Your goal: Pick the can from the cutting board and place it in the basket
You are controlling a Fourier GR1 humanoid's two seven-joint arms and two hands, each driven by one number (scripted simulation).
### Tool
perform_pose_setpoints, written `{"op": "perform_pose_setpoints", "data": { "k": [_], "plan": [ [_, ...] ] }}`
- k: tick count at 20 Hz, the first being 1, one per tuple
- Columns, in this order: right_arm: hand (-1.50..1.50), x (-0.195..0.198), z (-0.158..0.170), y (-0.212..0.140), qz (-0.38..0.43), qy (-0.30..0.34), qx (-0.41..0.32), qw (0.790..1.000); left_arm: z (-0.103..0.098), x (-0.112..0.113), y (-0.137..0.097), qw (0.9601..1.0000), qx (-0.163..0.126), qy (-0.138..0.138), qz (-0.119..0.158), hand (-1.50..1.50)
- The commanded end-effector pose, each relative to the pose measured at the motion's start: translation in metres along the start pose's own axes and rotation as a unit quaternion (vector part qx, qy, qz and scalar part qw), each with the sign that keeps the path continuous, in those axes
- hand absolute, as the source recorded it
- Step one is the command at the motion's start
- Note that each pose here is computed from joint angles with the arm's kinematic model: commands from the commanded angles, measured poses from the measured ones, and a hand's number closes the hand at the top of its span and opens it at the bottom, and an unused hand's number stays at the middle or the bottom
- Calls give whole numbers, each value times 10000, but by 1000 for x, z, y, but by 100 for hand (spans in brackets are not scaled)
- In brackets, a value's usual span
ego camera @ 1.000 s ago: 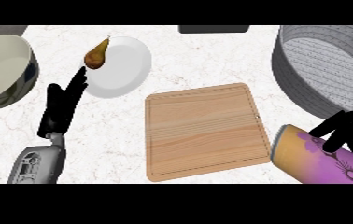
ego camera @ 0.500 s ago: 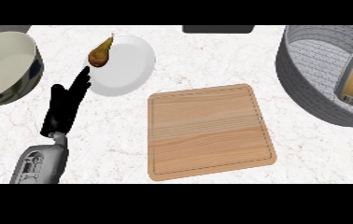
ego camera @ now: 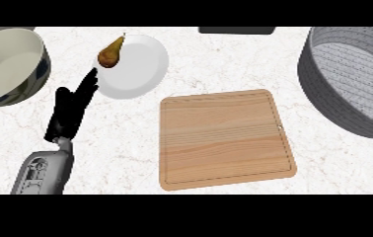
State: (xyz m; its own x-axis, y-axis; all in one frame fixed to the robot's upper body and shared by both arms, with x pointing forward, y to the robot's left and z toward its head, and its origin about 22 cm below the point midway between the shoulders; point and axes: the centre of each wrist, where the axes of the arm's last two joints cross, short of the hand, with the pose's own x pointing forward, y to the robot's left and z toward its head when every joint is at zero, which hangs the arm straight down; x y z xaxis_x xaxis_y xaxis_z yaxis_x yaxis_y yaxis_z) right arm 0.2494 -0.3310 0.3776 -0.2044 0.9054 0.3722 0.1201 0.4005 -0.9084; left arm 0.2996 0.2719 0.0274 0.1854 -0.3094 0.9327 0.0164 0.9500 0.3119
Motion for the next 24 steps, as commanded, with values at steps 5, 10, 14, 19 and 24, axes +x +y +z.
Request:
{"op": "perform_pose_setpoints", "data": {
  "k": [5,10,14,19,24],
  "plan": [
    [150,-71,-27,-20,765,517,2,9957,4,0,-2,10000,-23,-25,18,0],
    [150,-118,-50,3,746,348,130,9965,2,3,-10,10000,-29,-20,18,0],
    [150,-158,-48,10,380,26,274,9989,-4,2,-5,9999,83,-39,71,0],
    [150,-185,-58,24,434,113,395,9982,6,8,1,10000,4,-7,-17,0],
    [150,-186,-82,64,335,77,678,9971,-3,-9,10,10000,26,52,-18,0]
  ]
}}
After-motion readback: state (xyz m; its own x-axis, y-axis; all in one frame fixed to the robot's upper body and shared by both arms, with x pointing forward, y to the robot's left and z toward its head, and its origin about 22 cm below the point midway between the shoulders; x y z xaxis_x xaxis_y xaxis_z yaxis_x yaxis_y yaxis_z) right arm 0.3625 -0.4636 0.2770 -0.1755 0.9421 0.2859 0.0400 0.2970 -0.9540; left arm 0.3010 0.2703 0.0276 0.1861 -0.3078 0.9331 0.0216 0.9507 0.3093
